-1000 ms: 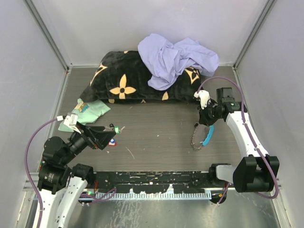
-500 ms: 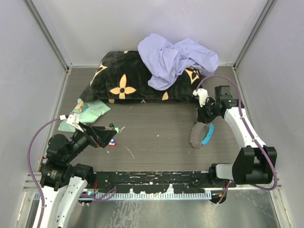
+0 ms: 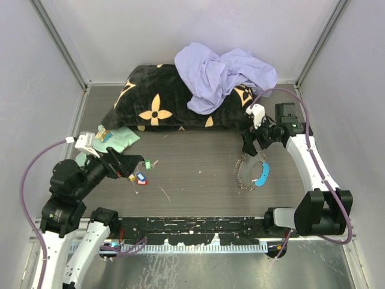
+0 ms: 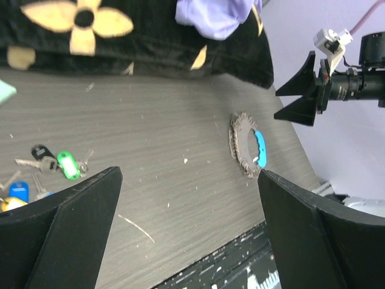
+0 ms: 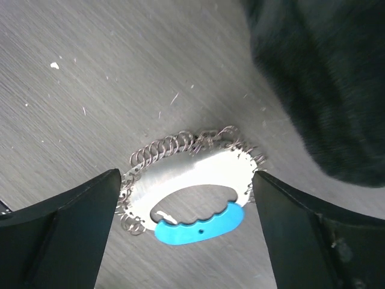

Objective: Remove the keys from the keyring
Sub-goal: Place the keyring at the center of the board, then reset both arms

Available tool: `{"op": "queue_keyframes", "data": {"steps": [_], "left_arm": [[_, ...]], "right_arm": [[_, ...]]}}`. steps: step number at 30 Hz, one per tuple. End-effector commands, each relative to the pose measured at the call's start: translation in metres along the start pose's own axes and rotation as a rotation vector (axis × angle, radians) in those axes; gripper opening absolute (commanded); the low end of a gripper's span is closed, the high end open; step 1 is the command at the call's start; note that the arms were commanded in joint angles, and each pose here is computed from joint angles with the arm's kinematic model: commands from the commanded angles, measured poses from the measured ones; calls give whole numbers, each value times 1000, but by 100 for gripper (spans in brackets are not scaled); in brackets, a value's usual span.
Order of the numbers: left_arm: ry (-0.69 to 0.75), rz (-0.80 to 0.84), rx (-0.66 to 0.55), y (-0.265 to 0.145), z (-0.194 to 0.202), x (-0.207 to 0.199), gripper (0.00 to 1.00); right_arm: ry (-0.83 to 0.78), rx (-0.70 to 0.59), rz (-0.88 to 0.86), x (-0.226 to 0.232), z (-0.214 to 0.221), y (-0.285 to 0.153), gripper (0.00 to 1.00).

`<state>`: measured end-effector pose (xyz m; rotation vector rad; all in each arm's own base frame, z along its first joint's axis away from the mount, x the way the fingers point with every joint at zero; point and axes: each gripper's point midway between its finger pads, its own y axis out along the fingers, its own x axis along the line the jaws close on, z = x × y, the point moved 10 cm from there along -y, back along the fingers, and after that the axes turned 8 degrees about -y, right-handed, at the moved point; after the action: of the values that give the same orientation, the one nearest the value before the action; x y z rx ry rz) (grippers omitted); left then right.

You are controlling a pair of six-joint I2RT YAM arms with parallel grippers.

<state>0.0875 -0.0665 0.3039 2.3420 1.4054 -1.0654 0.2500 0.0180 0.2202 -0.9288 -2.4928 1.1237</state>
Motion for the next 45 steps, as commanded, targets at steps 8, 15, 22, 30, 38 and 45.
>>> {"op": "queue_keyframes", "data": {"steps": [8, 15, 22, 30, 38, 45], "left_arm": [[210, -15, -147, -29, -80, -62, 98], [289, 59, -197, -48, -109, -95, 98], [302, 165, -219, -60, -122, -119, 98], [308, 204, -226, -68, -123, -126, 98], [286, 234, -204, -65, -118, -125, 98], [279, 237, -193, -61, -115, -122, 98]], "right_arm": [[78, -547, 450, 8, -122, -143, 100], [29, -688, 388, 35, -162, -205, 100], [57, -827, 148, 65, -189, -234, 100], [157, -903, 187, 81, -195, -262, 100], [164, -899, 203, 86, -189, -263, 100], [153, -896, 197, 85, -188, -261, 100]]}}
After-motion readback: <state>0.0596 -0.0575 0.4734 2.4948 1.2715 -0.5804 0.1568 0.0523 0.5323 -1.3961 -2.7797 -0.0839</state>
